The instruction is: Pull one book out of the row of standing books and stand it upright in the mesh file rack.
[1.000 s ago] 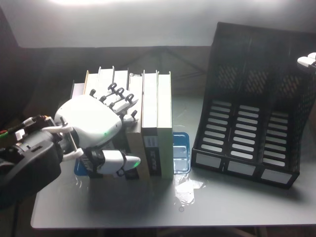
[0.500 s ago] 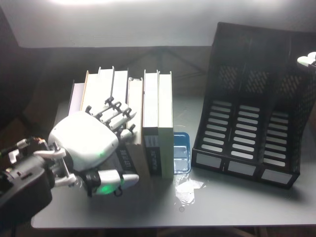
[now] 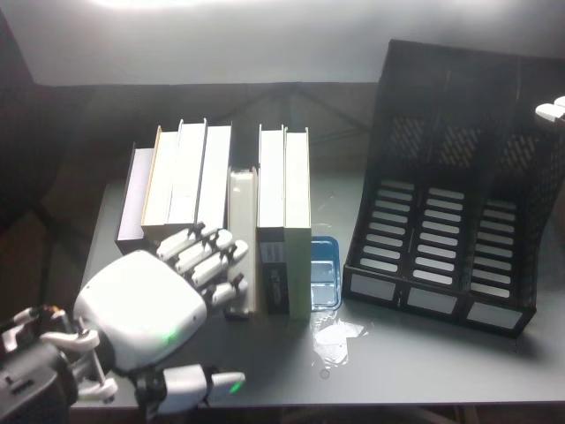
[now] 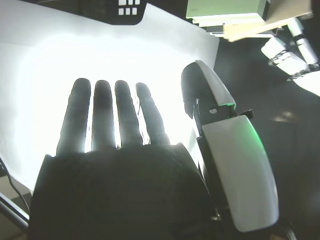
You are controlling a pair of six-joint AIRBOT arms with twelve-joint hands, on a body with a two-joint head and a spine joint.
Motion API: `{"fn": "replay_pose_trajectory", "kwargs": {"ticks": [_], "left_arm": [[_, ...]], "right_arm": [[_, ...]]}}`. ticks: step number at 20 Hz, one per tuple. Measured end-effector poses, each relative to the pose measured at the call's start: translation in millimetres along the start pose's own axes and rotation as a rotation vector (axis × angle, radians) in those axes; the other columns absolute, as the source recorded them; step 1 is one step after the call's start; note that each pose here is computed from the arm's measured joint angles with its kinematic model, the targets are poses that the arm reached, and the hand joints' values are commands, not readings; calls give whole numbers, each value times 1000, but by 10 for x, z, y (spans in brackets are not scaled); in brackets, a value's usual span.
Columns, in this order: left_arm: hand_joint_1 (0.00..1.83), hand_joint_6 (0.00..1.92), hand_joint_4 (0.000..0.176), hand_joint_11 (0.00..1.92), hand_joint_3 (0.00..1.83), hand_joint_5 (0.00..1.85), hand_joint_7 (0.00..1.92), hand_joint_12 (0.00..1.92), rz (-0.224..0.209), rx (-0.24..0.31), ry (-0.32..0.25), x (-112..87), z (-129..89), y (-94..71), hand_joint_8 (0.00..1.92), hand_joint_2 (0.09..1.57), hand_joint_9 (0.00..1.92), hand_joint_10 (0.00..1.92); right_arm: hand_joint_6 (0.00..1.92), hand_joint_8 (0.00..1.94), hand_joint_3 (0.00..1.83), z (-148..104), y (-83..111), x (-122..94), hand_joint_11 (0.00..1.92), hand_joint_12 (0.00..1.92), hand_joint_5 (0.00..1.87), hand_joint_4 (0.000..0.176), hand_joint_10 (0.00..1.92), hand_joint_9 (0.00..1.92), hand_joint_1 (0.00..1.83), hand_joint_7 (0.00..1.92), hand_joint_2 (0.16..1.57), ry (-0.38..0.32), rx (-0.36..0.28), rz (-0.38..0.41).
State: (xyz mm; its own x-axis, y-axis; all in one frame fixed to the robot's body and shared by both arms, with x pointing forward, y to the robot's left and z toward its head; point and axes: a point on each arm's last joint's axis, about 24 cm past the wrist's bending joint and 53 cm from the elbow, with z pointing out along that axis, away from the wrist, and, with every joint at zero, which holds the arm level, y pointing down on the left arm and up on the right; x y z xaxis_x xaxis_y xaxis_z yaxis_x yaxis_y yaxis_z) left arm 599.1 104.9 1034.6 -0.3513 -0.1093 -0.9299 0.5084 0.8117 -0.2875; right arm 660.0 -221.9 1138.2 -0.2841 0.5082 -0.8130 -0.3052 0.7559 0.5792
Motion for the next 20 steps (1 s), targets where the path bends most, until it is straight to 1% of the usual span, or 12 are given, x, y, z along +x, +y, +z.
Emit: {"fn": "replay_pose_trajectory", "kwargs": {"ticks": [3, 5, 7, 8, 9, 11, 13, 15, 16, 17, 18, 20], "left_arm": [[28, 12, 0, 0, 3, 577, 0, 0, -33, 7, 17, 96, -62, -40, 0, 1209, 0, 0], [69, 13, 0, 0, 0, 587, 0, 0, -25, 21, 33, 149, -79, -84, 0, 1201, 0, 0], [23, 0, 0, 0, 12, 393, 0, 0, -24, 22, 33, 148, -83, -81, 0, 1234, 0, 0], [16, 0, 24, 0, 21, 180, 0, 0, -20, 19, 33, 137, -89, -64, 0, 1272, 0, 0], [2, 0, 39, 0, 20, 107, 0, 0, -22, 15, 35, 139, -91, -52, 0, 1274, 0, 0], [0, 0, 31, 0, 28, 4, 0, 0, -33, 3, 34, 92, -136, -29, 0, 1301, 0, 0], [0, 0, 62, 0, 25, 0, 0, 0, -23, -3, -40, -166, -190, 24, 0, 1304, 0, 0], [0, 0, 65, 0, 22, 0, 0, 0, -39, -14, -127, -434, -239, 106, 0, 1375, 0, 0], [0, 0, 80, 0, 19, 0, 0, 0, -44, -25, -168, -557, -268, 156, 0, 1376, 0, 0], [0, 0, 84, 0, 14, 0, 0, 0, -47, -35, -192, -630, -288, 197, 0, 1368, 0, 0], [0, 0, 77, 0, 12, 0, 0, 0, -51, -45, -208, -676, -292, 238, 0, 1367, 0, 0], [0, 0, 76, 0, 13, 0, 0, 0, -67, -71, -228, -750, -300, 351, 0, 1370, 0, 0]], "right_arm": [[0, 0, 1, -4, -6, 2, 0, 0, 0, 0, 0, 0, 518, 0, 1411, 0, 1, 0], [0, 0, 0, -4, -12, 7, 0, 0, 0, 0, 0, 0, 524, 0, 1411, 2, 4, 1], [0, 0, 0, -4, -11, 5, 0, 0, 0, 0, 0, 0, 510, 0, 1409, 1, 3, 1], [0, 0, 0, -4, -9, 6, 0, 0, 0, 0, 0, 0, 494, 0, 1404, 2, 2, 0], [0, 0, 0, -4, -8, 6, 0, 0, 0, 0, 0, 0, 517, 0, 1398, 2, 2, 0], [0, 0, 0, -7, 29, 33, 0, 0, 0, 0, 0, 0, 588, 0, 1371, 9, -10, -7], [0, 0, 0, -13, 88, 78, 0, 0, 0, 0, 0, 0, 620, 0, 1355, 27, -32, -21], [0, 0, 0, -21, 201, 112, 0, 0, 0, 0, 0, 0, 582, 0, 1335, 45, -68, -28], [0, 0, 0, -29, 286, 130, 0, 0, 0, 0, 0, 0, 611, 0, 1322, 58, -96, -35], [0, 0, 0, -30, 355, 128, 0, 0, 0, 0, 0, 0, 590, 0, 1318, 62, -118, -36], [0, 0, 0, -23, 440, 131, 0, 0, 0, 0, 0, 0, 606, 0, 1311, 68, -147, -43], [0, 0, 0, -14, 603, 162, 0, 0, 0, 0, 0, 0, 607, 0, 1300, 84, -199, -56]]}}
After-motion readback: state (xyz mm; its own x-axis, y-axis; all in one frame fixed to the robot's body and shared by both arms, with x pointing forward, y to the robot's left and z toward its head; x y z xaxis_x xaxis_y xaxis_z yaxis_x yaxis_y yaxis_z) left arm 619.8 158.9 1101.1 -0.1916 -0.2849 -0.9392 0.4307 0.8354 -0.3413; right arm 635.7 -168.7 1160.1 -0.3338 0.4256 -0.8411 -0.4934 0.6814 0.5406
